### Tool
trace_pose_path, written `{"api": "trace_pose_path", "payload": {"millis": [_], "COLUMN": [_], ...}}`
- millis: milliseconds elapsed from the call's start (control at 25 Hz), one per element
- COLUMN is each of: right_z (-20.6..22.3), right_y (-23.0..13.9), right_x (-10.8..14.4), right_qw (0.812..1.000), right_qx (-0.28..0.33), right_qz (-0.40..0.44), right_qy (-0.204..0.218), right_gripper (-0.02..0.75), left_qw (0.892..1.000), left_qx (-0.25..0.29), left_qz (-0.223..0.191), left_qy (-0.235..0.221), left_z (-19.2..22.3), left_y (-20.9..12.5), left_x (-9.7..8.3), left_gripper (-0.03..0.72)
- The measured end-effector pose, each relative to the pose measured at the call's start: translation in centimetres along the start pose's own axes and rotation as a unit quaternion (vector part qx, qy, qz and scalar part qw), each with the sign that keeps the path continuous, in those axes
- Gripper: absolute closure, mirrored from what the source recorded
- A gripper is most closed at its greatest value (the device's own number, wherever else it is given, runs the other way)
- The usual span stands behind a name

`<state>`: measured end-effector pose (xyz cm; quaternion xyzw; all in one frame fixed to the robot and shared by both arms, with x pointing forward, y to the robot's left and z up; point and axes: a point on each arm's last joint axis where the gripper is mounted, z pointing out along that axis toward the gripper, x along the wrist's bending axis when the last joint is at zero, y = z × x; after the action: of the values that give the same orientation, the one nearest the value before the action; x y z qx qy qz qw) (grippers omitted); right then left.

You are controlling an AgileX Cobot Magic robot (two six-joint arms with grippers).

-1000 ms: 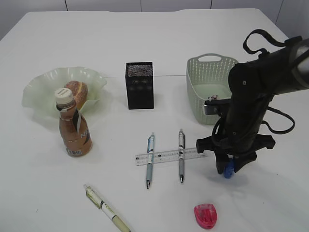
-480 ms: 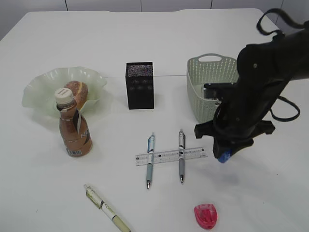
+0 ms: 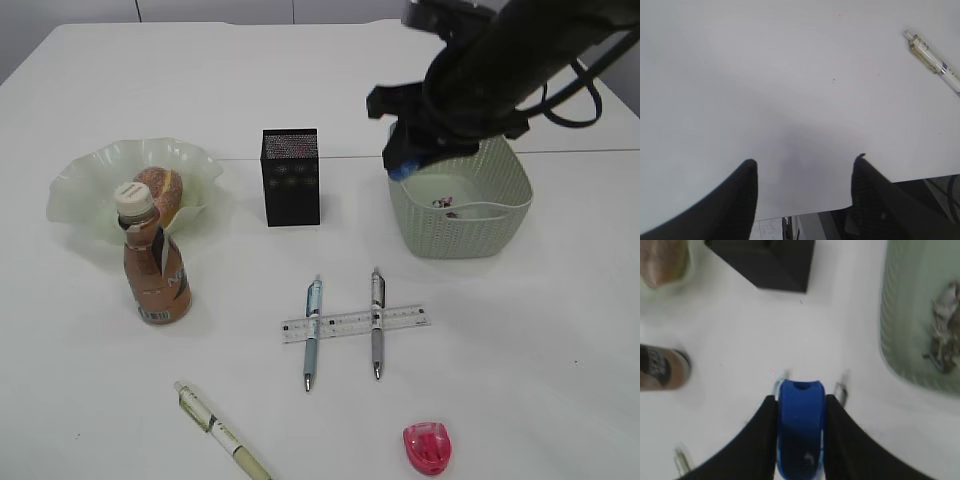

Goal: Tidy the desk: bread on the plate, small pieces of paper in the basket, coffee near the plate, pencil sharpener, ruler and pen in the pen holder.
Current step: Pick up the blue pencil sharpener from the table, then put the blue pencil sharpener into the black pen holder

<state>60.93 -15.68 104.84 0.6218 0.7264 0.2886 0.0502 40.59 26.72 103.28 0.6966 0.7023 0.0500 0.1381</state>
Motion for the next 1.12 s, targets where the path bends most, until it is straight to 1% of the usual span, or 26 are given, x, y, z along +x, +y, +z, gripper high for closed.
{"api": "trace_pose_path", "payload": {"millis": [160,280,440,720,920,1120], "right_z": [-0.8,0.4,3.2,9.1,11.8,13.0], "right_y": [3.4,5.2,6.6,8.0,8.3,8.8], "right_x": [-0.1,-0.4,-0.3,-0.4,-0.8,-1.0], "right_qw": [0.998,0.995,0.99,0.978,0.974,0.968], "right_qx": [-0.051,-0.065,-0.07,-0.079,-0.084,-0.104], "right_qz": [0.008,0.013,0.004,0.004,0.004,0.016], "right_qy": [0.045,0.076,0.121,0.192,0.21,0.228], "right_gripper": [0.564,0.564,0.564,0.564,0.564,0.564], "left_qw": [1.0,1.0,1.0,1.0,1.0,1.0], "left_qx": [0.0,0.0,0.001,0.002,0.003,0.003], "left_qz": [-0.001,-0.002,-0.002,-0.006,-0.007,-0.007], "left_qy": [-0.002,-0.003,-0.004,-0.01,-0.011,-0.012], "left_z": [0.0,0.0,0.0,0.0,0.0,0.0], "left_y": [0.0,0.0,0.0,0.0,0.0,-0.1], "left_x": [0.0,-0.1,-0.1,-0.2,-0.2,-0.2], "left_gripper": [0.255,0.255,0.255,0.255,0.255,0.255]}}
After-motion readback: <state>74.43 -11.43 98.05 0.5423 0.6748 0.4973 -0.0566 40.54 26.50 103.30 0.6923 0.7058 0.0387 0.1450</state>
